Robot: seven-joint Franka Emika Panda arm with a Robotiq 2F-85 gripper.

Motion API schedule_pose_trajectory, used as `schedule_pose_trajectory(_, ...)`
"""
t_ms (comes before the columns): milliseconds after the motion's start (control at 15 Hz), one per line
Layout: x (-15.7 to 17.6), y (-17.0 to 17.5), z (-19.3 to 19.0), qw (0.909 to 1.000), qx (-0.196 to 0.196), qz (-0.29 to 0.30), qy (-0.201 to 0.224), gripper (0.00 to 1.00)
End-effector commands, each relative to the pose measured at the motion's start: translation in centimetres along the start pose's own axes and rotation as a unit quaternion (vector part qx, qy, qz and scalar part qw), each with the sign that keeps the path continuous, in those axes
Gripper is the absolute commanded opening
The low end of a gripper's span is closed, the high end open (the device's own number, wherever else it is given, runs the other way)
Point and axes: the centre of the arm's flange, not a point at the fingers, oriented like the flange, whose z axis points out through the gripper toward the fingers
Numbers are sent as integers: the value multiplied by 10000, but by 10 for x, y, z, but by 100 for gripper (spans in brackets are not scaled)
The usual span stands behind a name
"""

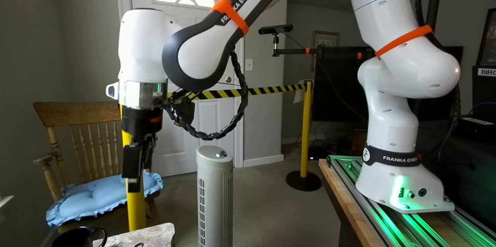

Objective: Move the black cable away from you

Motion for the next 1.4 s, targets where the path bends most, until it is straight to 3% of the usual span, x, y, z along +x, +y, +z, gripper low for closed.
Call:
schedule_pose_trajectory(0,25,-39,38,9976,222,-598,-251,100)
schedule_pose_trajectory(400,16,-96,92,9901,448,-1088,-764,100)
schedule_pose_trajectory(467,5,-86,74,9935,315,-949,-552,100)
schedule_pose_trajectory(933,7,-96,88,9917,395,-1044,-633,100)
schedule_pose_trajectory(1067,10,-101,106,9904,880,-947,-498,100)
schedule_pose_trajectory(1333,9,-125,155,9863,1273,-850,-614,100)
